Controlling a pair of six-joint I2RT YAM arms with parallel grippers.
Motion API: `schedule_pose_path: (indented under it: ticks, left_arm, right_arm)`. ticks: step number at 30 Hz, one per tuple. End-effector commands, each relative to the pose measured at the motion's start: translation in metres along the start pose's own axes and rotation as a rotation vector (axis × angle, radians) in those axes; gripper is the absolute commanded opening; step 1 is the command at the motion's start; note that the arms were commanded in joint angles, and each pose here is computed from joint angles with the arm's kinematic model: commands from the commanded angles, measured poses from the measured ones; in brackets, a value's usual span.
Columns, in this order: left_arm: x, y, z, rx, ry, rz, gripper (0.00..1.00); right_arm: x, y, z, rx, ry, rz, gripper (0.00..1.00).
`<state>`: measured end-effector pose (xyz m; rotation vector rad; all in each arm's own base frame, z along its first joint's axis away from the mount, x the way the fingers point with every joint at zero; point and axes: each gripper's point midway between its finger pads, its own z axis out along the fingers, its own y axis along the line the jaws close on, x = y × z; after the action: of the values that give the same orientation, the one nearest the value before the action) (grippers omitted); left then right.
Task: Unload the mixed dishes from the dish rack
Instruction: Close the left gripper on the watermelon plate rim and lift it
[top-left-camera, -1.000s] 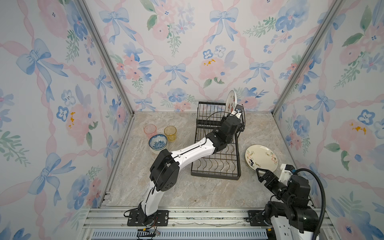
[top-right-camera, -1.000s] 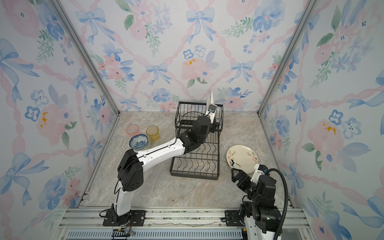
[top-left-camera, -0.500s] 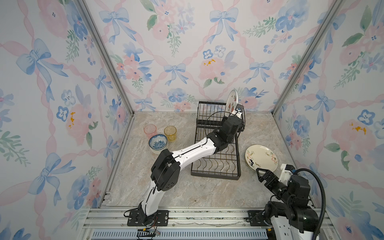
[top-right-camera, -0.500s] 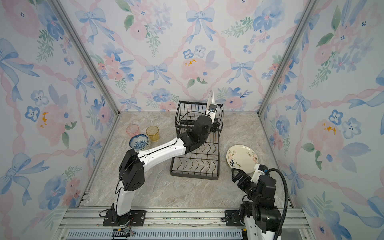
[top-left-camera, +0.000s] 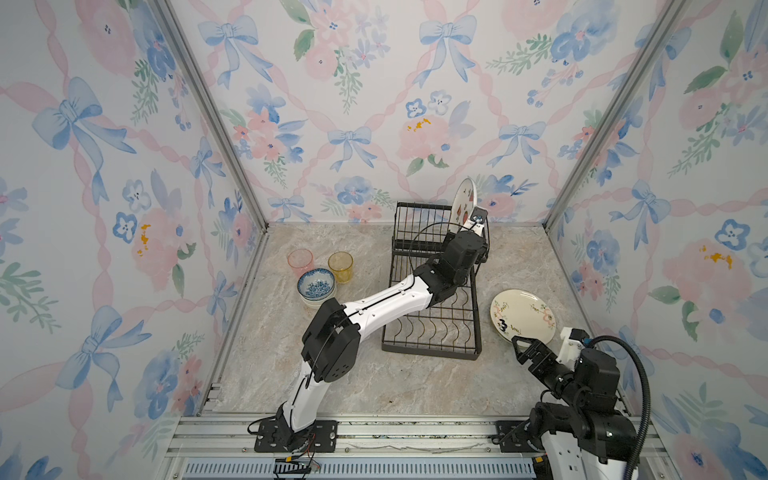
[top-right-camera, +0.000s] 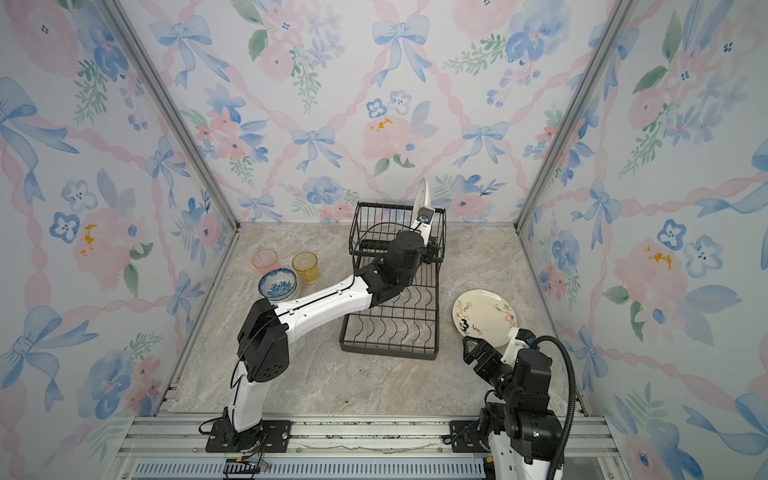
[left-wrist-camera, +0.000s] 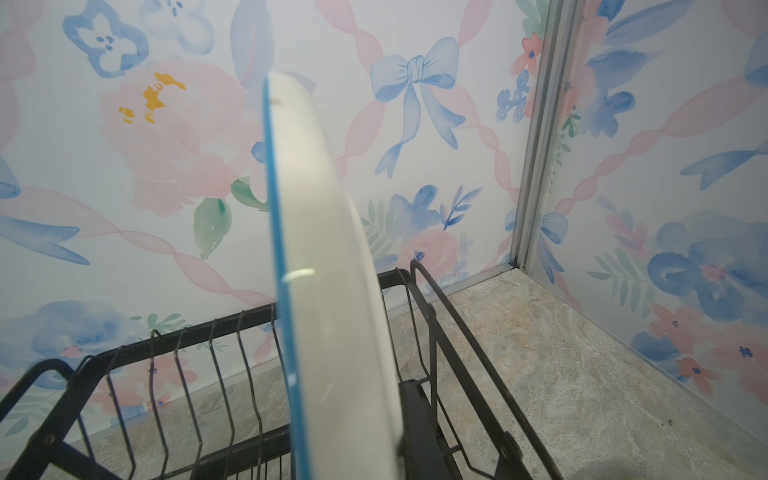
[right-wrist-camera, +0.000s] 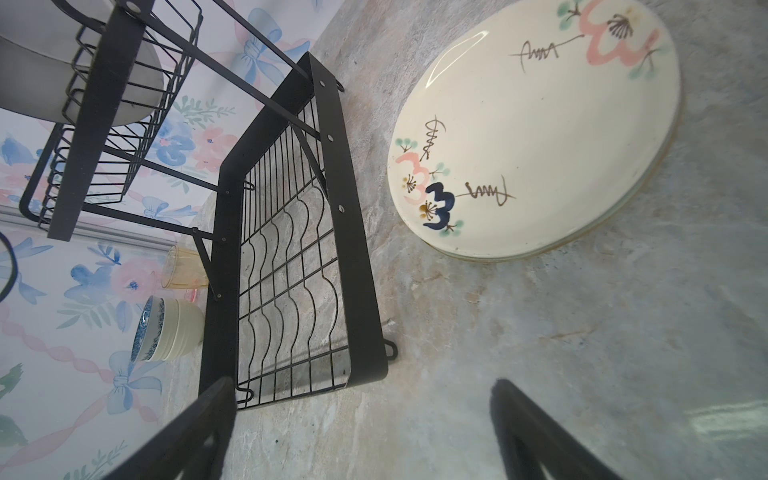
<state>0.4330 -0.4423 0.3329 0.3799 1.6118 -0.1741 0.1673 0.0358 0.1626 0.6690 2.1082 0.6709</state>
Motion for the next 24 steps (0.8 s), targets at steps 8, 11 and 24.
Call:
schedule_pose_path:
  ticks: [8,11,24]
  left_arm:
    - [-0.035,0.065,-0.001,-0.17,-0.055,0.064,0.0]
    - [-0.033,0.075,-0.002,-0.18,-0.05,0.052,0.0]
    - [-0.057,0.069,-0.013,-0.071,-0.112,0.069,0.0]
  right_arm:
    - [0.006,-0.002,0.002,-0.003,0.024,0.012,0.97]
    - [0.006,-0.001,0.0,-0.002,0.02,0.01,0.97]
    - [0.005,-0.001,-0.001,0.007,0.021,0.017,0.97]
